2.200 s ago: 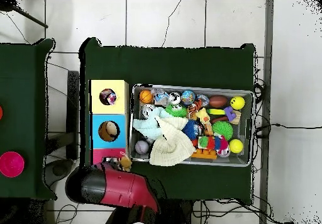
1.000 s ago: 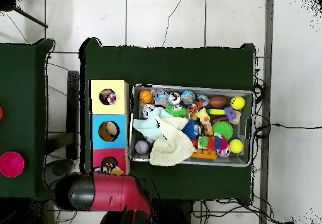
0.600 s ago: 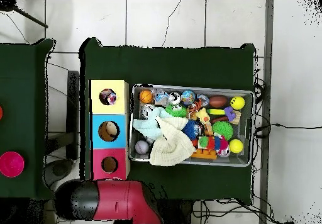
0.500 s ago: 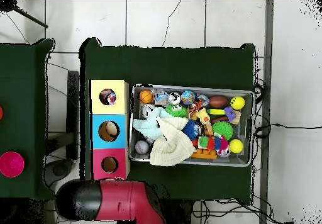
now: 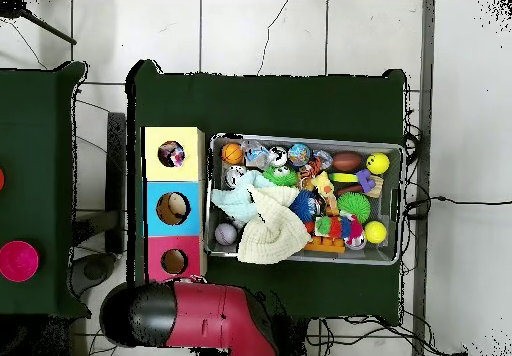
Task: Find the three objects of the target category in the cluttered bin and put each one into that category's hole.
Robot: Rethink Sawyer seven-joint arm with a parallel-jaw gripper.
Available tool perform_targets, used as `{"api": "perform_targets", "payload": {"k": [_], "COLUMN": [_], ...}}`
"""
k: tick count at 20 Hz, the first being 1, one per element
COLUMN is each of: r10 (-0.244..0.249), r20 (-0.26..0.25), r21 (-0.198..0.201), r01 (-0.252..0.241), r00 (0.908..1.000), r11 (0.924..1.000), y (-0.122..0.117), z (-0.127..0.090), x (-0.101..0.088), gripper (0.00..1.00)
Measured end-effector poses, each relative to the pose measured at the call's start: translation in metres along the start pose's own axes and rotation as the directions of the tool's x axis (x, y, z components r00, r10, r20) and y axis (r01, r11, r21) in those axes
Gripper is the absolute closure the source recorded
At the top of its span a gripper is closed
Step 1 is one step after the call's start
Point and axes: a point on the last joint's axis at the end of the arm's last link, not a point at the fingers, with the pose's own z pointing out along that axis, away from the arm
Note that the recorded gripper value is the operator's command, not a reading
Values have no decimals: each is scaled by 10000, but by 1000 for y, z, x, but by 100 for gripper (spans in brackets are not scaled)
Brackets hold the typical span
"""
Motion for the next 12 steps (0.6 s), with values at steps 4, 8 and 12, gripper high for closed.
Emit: {"api": "perform_targets", "payload": {"k": [4, 8, 12], "r10": [-124, -293, -414], "r20": [84, 142, 131], "r21": [32, 211, 191], "r01": [124, 290, 412], "r00": [9999, 9995, 9991], "r11": [9999, 9994, 9990], "y": [2, 2, 5], "z": [10, 20, 31], "x": [5, 14, 28], "gripper": [100, 100, 100]}}
